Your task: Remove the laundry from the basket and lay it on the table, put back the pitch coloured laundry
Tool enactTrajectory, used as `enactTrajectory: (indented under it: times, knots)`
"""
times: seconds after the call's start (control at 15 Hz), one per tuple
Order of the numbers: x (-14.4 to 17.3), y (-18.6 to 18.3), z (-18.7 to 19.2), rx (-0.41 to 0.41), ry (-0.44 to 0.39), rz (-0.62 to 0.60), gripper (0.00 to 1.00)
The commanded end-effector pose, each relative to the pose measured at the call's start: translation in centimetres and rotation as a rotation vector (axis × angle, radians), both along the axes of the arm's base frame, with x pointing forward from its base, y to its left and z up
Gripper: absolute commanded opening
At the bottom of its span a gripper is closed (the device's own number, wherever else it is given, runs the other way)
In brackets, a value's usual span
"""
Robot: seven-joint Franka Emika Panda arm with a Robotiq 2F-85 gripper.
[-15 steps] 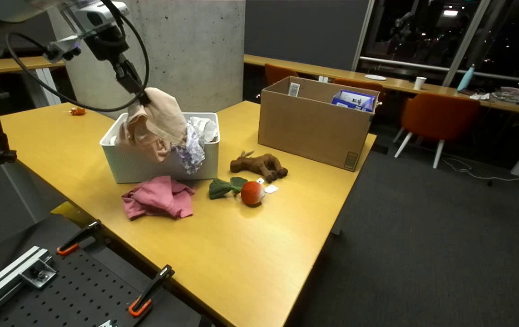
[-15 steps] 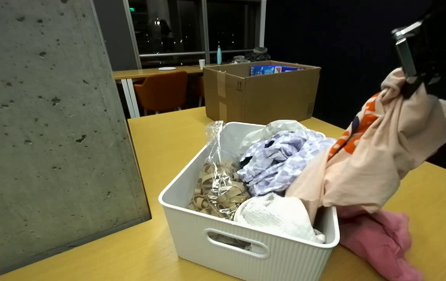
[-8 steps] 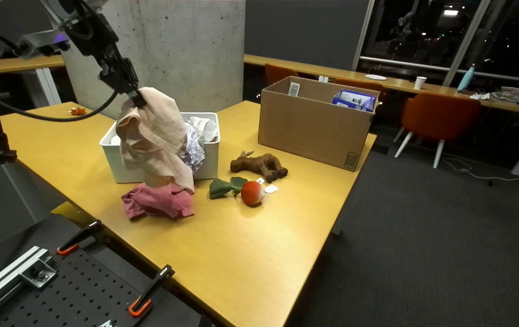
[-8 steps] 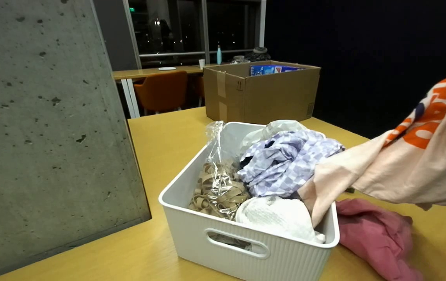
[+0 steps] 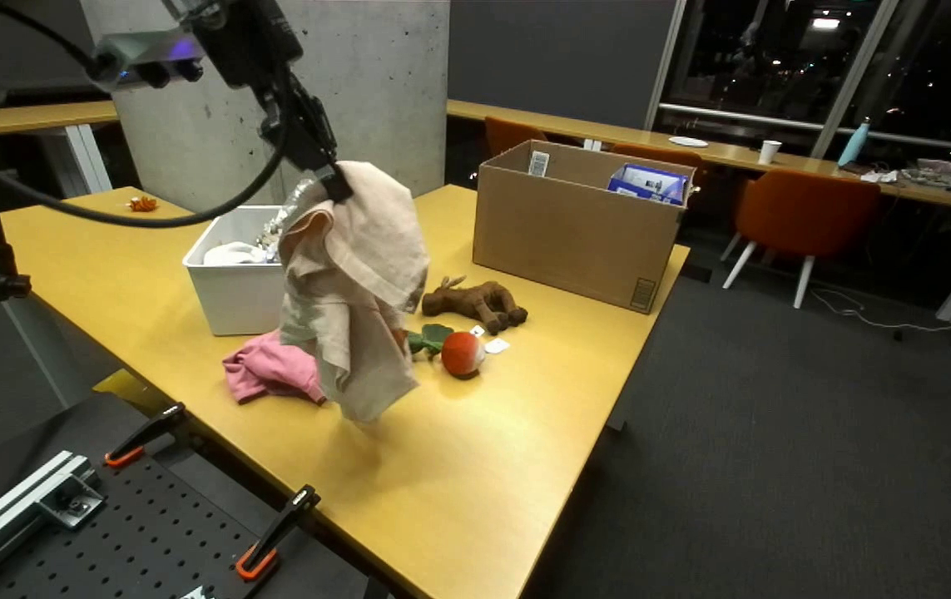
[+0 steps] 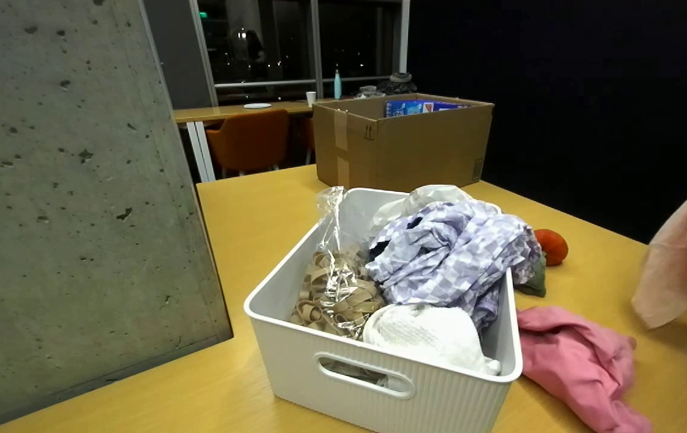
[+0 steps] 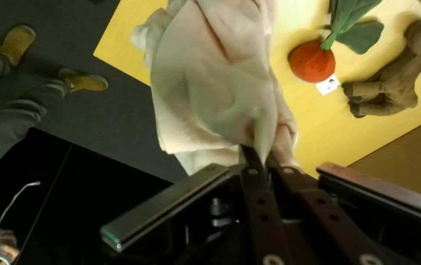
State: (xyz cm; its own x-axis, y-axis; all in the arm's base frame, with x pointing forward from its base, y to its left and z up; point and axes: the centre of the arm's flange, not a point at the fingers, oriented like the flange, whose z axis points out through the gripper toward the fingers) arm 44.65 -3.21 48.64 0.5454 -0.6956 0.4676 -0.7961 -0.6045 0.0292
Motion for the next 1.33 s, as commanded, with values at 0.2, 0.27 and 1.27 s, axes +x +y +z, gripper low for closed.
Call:
enactTrajectory:
  times: [0.2,0.27,1.27]
  knots:
    - [11.0,-3.8,2.1,-0.094,0.071,0.196,0.01]
    - [12.3,-3.8,1.9,-0.096,0.089,0.244,0.01]
    - [22.4,3.2,-9.3,-0.201,0.130,0.719,0.01]
